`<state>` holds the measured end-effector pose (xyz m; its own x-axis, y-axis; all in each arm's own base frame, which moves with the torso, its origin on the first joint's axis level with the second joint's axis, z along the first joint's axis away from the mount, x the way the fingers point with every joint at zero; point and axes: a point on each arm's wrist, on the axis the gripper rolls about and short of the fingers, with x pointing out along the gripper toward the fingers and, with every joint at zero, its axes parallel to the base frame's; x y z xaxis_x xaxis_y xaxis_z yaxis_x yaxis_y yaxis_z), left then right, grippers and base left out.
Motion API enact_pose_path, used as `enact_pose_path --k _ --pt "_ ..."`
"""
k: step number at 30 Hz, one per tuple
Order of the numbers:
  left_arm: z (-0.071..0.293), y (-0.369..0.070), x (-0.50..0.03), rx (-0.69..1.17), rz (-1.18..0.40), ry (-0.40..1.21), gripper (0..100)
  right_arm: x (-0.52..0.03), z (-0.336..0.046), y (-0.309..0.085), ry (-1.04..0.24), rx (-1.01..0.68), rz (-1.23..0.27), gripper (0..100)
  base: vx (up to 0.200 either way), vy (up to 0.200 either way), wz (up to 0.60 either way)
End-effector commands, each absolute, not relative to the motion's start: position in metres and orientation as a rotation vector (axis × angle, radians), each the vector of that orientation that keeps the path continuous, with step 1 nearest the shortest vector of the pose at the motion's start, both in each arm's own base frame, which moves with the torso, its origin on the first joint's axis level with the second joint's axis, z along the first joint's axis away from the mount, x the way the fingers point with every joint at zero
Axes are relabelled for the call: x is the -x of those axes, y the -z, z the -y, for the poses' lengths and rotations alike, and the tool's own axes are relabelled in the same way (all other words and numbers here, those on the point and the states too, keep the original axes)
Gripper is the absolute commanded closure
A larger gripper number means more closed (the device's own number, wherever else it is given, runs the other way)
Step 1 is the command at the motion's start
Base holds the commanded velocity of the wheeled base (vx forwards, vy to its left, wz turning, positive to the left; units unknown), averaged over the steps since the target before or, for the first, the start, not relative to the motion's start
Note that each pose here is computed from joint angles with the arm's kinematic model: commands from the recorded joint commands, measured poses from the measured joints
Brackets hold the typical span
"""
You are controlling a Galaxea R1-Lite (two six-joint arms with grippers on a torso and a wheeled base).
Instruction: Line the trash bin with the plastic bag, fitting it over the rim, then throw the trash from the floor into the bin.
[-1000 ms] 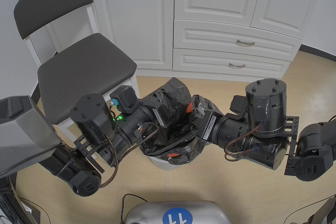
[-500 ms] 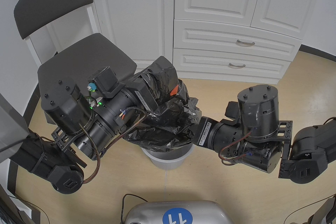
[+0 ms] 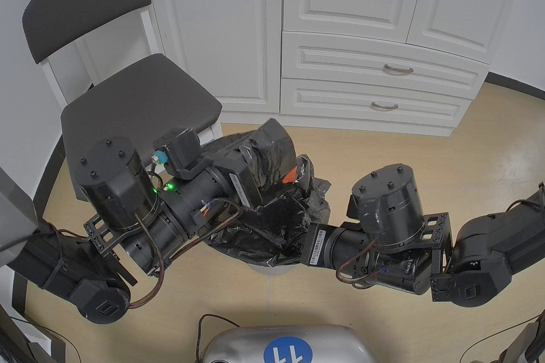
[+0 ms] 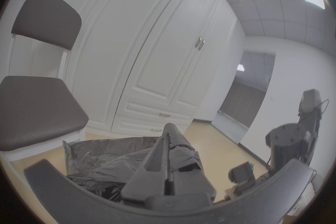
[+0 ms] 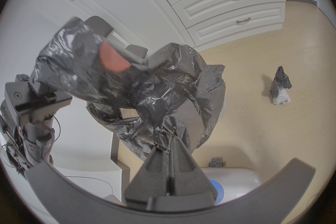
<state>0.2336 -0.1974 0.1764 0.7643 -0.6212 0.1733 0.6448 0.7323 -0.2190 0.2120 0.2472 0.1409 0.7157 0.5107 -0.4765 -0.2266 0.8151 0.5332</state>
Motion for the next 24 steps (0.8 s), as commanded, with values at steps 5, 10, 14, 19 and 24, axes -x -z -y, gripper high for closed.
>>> enact_pose_path --k 5,10,14,19,24 --pt "0.178 -0.192 -0.217 0.206 0.012 0.667 100 -0.212 -0.255 -0.126 -0.426 -0.444 -0.698 100 0.000 0.000 0.00" --pt "0.163 -0.202 -0.211 0.140 0.003 0.637 100 -0.210 -0.258 -0.126 -0.448 -0.464 -0.719 100 0.000 0.000 0.00" --pt "0.155 -0.207 -0.208 0.128 0.012 0.619 100 -0.211 -0.260 -0.121 -0.444 -0.459 -0.728 100 0.000 0.000 0.00" --pt "0.153 -0.206 -0.205 0.110 -0.025 0.618 100 -0.216 -0.260 -0.113 -0.426 -0.449 -0.743 100 0.000 0.000 0.00" --pt "0.174 -0.183 -0.210 0.080 -0.115 0.663 100 -0.223 -0.258 -0.102 -0.390 -0.433 -0.768 100 0.000 0.000 0.00"
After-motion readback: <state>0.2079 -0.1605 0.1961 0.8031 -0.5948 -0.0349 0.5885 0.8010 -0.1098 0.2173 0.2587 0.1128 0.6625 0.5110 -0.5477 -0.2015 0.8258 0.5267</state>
